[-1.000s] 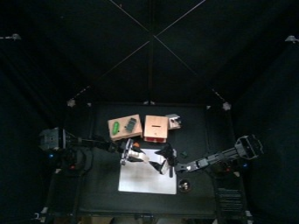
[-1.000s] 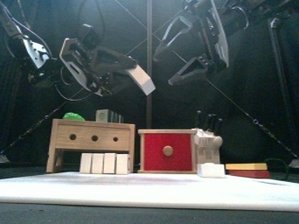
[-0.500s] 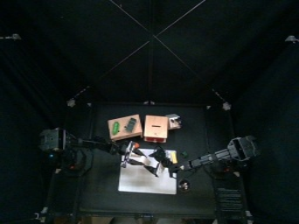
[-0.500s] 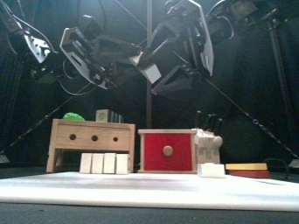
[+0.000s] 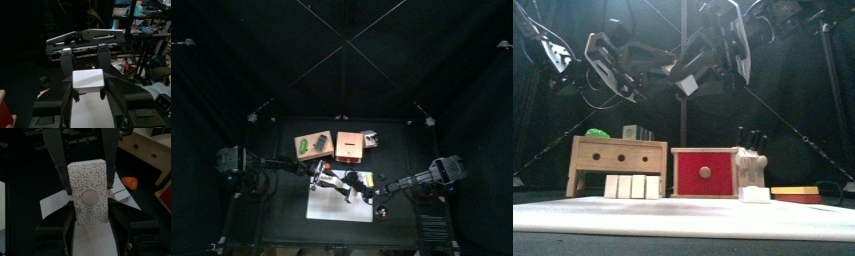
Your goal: Hand over rice to right arm
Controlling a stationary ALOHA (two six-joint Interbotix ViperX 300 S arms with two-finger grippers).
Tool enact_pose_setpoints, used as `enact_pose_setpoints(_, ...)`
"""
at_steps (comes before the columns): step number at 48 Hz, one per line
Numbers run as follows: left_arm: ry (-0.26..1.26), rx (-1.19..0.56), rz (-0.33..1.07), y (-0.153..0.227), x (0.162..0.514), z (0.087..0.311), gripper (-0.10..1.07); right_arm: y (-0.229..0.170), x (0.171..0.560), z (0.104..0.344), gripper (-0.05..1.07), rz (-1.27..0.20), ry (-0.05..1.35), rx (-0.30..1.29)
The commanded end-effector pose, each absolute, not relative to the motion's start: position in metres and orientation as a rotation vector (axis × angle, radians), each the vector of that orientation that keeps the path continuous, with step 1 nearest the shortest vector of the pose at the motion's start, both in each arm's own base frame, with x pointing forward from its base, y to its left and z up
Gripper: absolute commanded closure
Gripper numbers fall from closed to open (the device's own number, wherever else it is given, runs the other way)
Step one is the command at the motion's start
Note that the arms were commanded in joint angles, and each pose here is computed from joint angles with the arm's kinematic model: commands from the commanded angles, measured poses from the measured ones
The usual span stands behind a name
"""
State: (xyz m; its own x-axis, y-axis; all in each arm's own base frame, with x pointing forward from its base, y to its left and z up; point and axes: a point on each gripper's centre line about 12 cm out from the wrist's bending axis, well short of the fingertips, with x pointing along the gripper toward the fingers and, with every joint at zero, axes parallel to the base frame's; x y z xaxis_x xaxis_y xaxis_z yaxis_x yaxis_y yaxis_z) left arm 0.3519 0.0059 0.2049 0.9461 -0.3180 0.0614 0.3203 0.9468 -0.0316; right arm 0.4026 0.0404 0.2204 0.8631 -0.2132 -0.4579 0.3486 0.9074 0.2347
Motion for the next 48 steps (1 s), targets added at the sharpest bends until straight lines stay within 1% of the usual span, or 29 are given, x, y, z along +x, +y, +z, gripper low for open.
enact_pose_setpoints(1, -0.086, -0.037, -0.317, 0.008, 0.355, 0.214, 0.27, 0.039, 0.406, 0.236, 0.50, -0.299, 0.399, 0.341)
enact_pose_setpoints(3, -0.086, -0.038, -0.316, 0.008, 0.355, 0.214, 0.24, 0.039, 0.406, 0.236, 0.50, -0.299, 0.399, 0.341)
enact_pose_setpoints(8, -0.092, -0.057, -0.292, 0.011, 0.355, 0.214, 0.11, 0.040, 0.406, 0.236, 0.50, -0.293, 0.402, 0.346)
enact_pose_setpoints(12, -0.094, -0.066, -0.279, 0.013, 0.355, 0.214, 0.07, 0.041, 0.406, 0.234, 0.50, -0.290, 0.409, 0.347)
enact_pose_setpoints(25, -0.115, -0.084, -0.249, 0.016, 0.351, 0.219, 0.06, 0.041, 0.405, 0.230, 0.50, -0.297, 0.421, 0.362)
enact_pose_setpoints(34, -0.126, -0.084, -0.238, 0.017, 0.336, 0.224, 0.06, 0.039, 0.403, 0.227, 0.50, -0.306, 0.430, 0.366)
enact_pose_setpoints(44, -0.113, -0.086, -0.229, 0.018, 0.330, 0.220, 0.06, 0.039, 0.401, 0.226, 0.50, -0.311, 0.436, 0.382)
enact_pose_setpoints(48, -0.109, -0.088, -0.218, 0.021, 0.324, 0.219, 0.06, 0.037, 0.395, 0.226, 0.50, -0.322, 0.442, 0.413)
